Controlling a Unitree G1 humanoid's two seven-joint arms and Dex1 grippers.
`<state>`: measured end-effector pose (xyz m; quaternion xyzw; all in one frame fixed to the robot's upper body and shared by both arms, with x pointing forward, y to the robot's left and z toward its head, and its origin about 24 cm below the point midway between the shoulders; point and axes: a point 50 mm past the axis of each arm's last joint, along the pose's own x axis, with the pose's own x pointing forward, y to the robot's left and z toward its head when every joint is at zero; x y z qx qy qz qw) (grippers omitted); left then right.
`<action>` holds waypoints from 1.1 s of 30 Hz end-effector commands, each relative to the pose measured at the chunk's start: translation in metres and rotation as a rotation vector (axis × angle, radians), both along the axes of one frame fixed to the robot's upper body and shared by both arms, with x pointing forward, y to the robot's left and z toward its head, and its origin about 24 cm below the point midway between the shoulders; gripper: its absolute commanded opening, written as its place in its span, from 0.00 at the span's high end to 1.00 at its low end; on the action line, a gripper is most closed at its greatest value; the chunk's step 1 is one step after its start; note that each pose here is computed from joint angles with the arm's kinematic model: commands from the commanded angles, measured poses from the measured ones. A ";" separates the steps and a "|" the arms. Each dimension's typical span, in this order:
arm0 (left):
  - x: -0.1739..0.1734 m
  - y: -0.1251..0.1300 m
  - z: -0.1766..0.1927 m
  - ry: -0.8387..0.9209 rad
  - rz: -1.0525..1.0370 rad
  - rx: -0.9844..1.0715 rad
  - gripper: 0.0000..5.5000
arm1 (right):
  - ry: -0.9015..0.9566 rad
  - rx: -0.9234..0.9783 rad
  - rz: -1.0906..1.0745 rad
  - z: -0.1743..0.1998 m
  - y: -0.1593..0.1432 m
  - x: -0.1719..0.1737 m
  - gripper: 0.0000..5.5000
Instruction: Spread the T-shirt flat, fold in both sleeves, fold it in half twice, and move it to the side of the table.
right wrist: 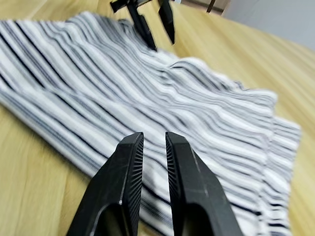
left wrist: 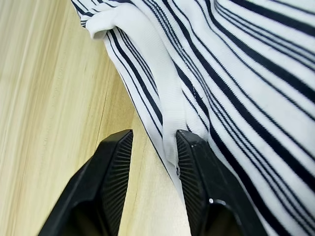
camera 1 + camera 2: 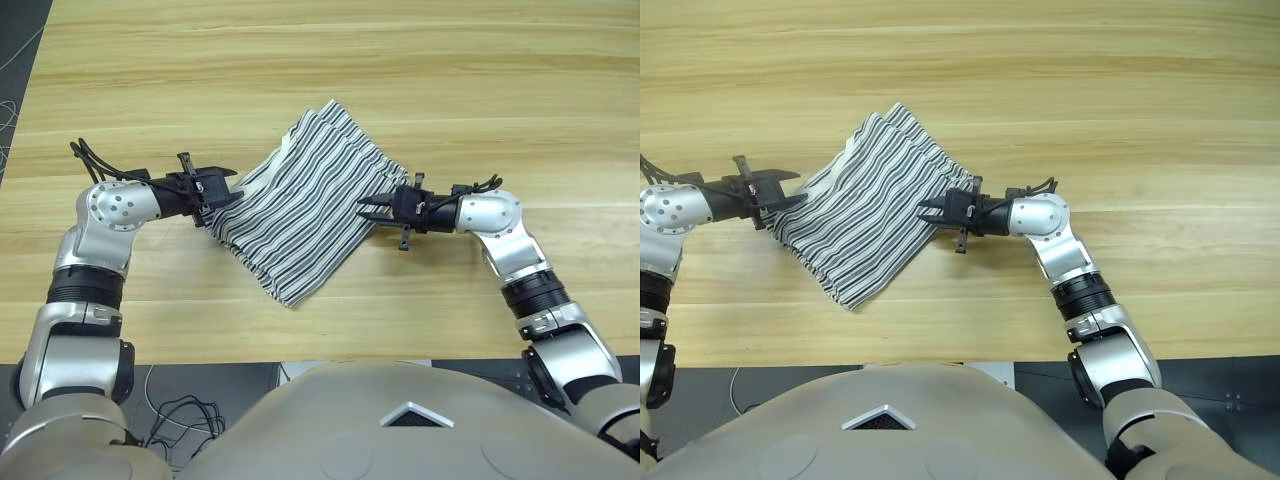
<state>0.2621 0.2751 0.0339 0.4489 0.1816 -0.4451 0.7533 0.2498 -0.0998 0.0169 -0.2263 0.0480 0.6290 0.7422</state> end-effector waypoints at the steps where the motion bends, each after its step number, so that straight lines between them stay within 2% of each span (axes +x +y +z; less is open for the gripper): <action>1: -0.005 -0.002 -0.012 0.051 -0.026 0.029 0.70 | 0.037 -0.133 -0.021 -0.027 -0.005 0.001 0.85; 7: -0.028 -0.003 -0.027 0.123 -0.103 0.075 0.70 | 0.020 -0.232 -0.046 -0.041 -0.014 0.010 0.85; 11: -0.058 -0.029 -0.018 0.149 -0.265 0.046 0.70 | -0.047 -0.268 -0.056 -0.030 -0.023 0.026 0.85; 18: -0.072 -0.058 0.004 0.140 -0.349 0.019 0.70 | -0.144 -0.259 0.060 -0.009 -0.034 0.033 0.85; 22: -0.073 -0.060 0.004 0.142 -0.344 0.018 0.70 | -0.215 -0.167 0.102 0.004 -0.025 0.033 0.85; 27: -0.063 -0.048 0.013 0.087 -0.300 0.065 0.70 | -0.247 -0.142 0.131 0.017 -0.028 0.034 0.85; 31: -0.049 -0.036 0.047 -0.052 -0.236 0.062 0.70 | -0.279 -0.107 0.149 0.039 -0.036 0.036 0.85; 33: -0.048 -0.037 0.062 -0.093 -0.232 0.031 0.70 | -0.286 -0.098 0.155 0.048 -0.041 0.035 0.85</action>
